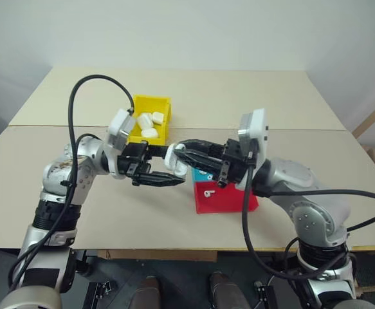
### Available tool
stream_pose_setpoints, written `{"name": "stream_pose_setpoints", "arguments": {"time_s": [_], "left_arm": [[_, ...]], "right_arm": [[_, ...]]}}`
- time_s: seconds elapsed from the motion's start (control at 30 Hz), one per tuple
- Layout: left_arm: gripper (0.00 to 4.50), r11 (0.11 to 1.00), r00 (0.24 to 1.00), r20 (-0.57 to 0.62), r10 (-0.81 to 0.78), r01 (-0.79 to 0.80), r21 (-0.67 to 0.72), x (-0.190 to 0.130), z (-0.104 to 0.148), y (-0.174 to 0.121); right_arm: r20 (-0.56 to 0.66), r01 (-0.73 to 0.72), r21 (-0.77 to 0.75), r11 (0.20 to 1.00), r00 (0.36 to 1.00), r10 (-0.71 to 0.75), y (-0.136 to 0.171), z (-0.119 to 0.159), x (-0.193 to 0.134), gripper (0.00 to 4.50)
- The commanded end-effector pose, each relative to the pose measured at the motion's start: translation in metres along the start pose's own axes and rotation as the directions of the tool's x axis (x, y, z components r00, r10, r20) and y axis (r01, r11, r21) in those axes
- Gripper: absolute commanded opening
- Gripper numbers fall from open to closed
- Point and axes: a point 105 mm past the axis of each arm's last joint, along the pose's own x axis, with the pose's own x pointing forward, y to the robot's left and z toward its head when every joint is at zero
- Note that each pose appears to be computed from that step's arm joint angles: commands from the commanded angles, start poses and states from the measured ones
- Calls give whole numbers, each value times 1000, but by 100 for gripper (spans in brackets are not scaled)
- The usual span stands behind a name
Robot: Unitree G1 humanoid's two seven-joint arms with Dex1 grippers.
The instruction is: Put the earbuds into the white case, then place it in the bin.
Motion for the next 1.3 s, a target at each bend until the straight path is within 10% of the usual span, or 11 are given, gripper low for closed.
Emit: {"name": "stream_pose_setpoints", "arguments": {"time_s": [0.03,0.2,0.53,0.67,0.9,1.3], "left_arm": [[278,998,999,31,-13,11,64,-2,15,-2],[278,998,1000,30,-11,9,66,-3,15,-2],[278,997,1000,7,16,-16,72,-10,11,0],[278,997,999,1,33,-33,70,-16,10,-5],[278,994,997,-3,75,-74,81,-21,9,-14],[278,989,992,-4,129,-129,79,-26,7,-23]], "right_arm": [[5,-13,-23,1000,1000,13,3,4,0,272],[12,-7,-30,1000,1000,8,0,8,-3,446],[10,-47,-37,998,999,48,-21,37,-35,449],[-233,-122,-145,982,969,86,-53,30,-44,449],[-722,-452,-389,803,691,40,-115,-20,-37,449],[-856,-660,-375,651,516,29,-136,-54,13,413]]}}
